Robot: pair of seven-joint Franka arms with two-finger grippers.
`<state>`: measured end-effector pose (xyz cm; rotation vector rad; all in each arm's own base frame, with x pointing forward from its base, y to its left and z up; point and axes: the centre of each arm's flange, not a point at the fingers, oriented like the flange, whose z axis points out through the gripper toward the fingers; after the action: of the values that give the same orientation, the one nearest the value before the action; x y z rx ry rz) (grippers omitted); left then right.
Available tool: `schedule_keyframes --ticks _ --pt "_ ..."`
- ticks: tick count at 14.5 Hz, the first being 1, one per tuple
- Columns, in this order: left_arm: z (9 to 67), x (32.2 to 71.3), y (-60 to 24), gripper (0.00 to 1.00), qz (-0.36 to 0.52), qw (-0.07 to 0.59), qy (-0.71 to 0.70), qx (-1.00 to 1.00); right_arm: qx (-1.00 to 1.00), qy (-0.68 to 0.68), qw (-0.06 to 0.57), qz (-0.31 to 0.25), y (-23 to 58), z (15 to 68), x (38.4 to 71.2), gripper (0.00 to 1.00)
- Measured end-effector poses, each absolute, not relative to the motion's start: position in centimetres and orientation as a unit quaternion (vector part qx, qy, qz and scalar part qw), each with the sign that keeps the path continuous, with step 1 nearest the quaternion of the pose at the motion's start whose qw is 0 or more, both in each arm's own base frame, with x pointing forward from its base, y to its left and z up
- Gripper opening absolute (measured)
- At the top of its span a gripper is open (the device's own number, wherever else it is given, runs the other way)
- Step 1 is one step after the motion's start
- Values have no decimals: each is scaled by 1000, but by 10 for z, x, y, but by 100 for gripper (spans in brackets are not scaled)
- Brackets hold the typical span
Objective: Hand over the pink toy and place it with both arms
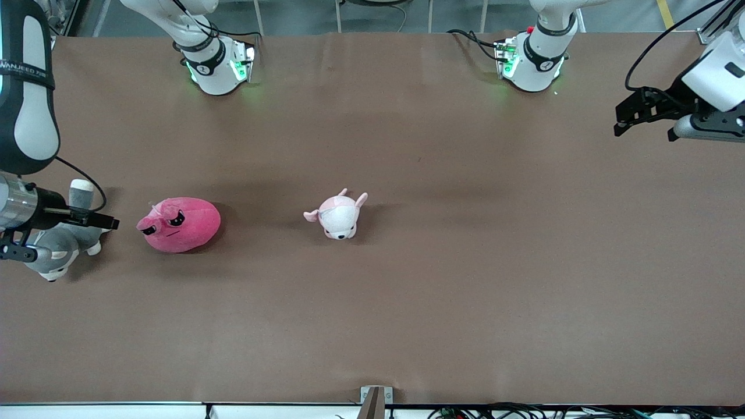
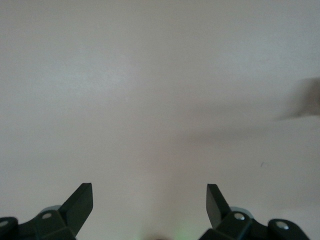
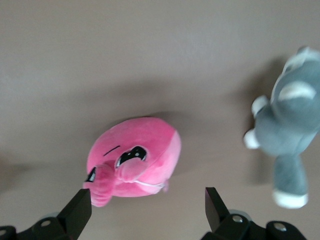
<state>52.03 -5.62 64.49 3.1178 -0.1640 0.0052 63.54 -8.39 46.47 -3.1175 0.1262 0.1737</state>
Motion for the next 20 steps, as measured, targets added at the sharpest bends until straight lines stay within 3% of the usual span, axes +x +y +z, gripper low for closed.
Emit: schedule_keyframes --ticks 4,9,14,17,20 --pt "648 525 -42 100 9 10 -41 999 -999 4 -3 48 -74 496 637 100" --pt "636 545 -33 100 5 16 -73 997 -998 -2 -3 64 -32 550 608 100" --pt "643 551 -7 100 25 0 -62 998 -999 -22 -14 27 -6 592 604 100" --pt "651 551 -9 100 34 -2 -64 997 -999 -18 -15 23 -10 598 604 100" --pt "664 551 -9 100 47 -2 -64 997 -998 -6 -14 59 -20 590 597 100"
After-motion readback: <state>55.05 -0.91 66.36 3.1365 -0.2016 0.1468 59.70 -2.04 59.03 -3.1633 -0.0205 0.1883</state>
